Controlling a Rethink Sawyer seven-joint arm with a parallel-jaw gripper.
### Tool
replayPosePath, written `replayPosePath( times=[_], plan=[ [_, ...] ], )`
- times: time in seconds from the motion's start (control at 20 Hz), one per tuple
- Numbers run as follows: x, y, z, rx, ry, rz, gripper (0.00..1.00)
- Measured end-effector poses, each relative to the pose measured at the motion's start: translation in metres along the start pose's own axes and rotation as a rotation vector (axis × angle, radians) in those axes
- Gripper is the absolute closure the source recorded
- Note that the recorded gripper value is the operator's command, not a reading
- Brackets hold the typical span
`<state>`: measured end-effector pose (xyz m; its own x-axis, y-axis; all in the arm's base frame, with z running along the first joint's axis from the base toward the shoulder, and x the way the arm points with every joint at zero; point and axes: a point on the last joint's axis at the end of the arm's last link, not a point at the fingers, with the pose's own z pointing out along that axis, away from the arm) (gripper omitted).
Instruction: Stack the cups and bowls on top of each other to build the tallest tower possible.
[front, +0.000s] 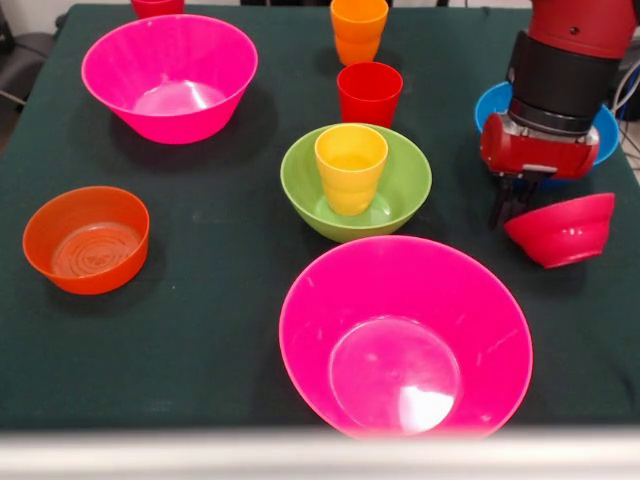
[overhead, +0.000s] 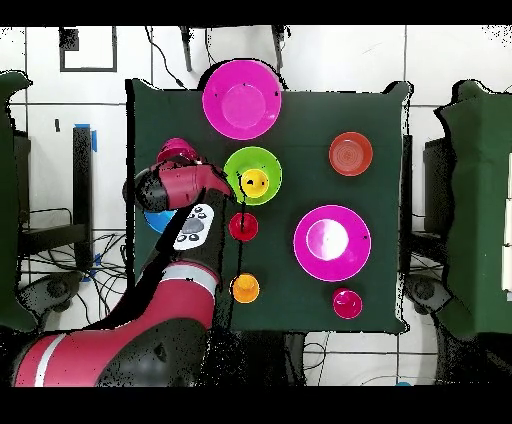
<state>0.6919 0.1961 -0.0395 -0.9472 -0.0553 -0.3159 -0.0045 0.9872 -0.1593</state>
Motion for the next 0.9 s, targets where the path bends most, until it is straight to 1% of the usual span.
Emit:
replayPosePath(
  times=[0.15, 0.35, 0.4, 0.6, 0.7, 0.75, 0.8, 0.85, 0.9],
  plan=[
    [-0.001, 0.007, -0.003, -0.004, -0.003, 0.003, 1.0],
    [-0.004, 0.005, -0.006, -0.005, 0.001, 0.008, 1.0],
    [-0.007, 0.001, -0.008, -0.005, 0.008, 0.017, 1.0],
    [-0.023, -0.033, -0.019, 0.007, 0.038, 0.069, 1.0],
    [-0.027, -0.041, -0.021, 0.01, 0.046, 0.08, 1.0],
    [-0.03, -0.048, -0.024, 0.013, 0.057, 0.091, 1.0],
    [-0.034, -0.062, -0.028, 0.019, 0.081, 0.111, 1.0],
    [-0.037, -0.071, -0.031, 0.023, 0.101, 0.124, 1.0],
    [-0.038, -0.075, -0.032, 0.024, 0.111, 0.13, 1.0]
  ],
)
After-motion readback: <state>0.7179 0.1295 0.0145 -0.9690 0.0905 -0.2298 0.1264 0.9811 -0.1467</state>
